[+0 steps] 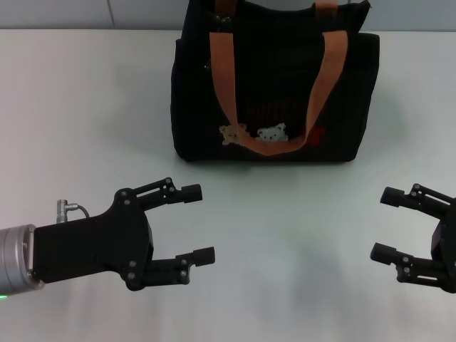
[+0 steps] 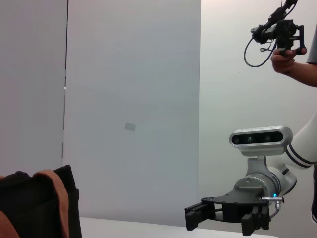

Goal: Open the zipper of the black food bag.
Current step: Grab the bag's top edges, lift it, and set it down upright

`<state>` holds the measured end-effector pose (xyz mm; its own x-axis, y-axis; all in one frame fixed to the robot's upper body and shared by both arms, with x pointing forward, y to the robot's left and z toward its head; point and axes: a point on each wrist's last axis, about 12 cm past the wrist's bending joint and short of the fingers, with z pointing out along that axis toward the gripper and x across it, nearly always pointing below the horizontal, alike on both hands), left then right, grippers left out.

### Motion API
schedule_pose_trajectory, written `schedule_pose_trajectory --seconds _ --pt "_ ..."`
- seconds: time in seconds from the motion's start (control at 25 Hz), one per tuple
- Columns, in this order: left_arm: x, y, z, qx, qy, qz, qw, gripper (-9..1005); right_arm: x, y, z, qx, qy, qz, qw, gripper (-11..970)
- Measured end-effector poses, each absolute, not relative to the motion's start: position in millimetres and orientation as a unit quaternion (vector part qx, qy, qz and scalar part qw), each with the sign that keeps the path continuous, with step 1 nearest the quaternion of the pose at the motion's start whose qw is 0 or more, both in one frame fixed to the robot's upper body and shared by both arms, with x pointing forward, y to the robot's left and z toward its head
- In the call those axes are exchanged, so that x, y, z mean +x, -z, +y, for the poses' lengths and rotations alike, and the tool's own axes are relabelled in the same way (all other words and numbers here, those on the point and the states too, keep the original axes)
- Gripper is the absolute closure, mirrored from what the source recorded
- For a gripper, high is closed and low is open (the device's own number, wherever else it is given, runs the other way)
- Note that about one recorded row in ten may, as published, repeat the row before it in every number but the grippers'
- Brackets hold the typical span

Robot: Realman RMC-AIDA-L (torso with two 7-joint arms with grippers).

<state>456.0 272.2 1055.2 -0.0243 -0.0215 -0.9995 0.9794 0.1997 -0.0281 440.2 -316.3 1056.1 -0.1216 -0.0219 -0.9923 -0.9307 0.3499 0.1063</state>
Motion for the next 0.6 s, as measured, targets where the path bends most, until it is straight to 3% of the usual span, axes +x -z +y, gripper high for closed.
schedule_pose_trajectory --seconds 0.44,0.6 --pt "456.2 -1055.4 272.9 0.431 0.455 0.549 0.553 194 441.0 -1055.8 -311.7 -0.382 -0.423 0.615 0.545 125" --pt "458.2 -1054.4 281.9 0.384 0.418 0.564 0.600 198 441.4 -1055.7 -310.7 -0.386 -0.420 0.611 0.548 125"
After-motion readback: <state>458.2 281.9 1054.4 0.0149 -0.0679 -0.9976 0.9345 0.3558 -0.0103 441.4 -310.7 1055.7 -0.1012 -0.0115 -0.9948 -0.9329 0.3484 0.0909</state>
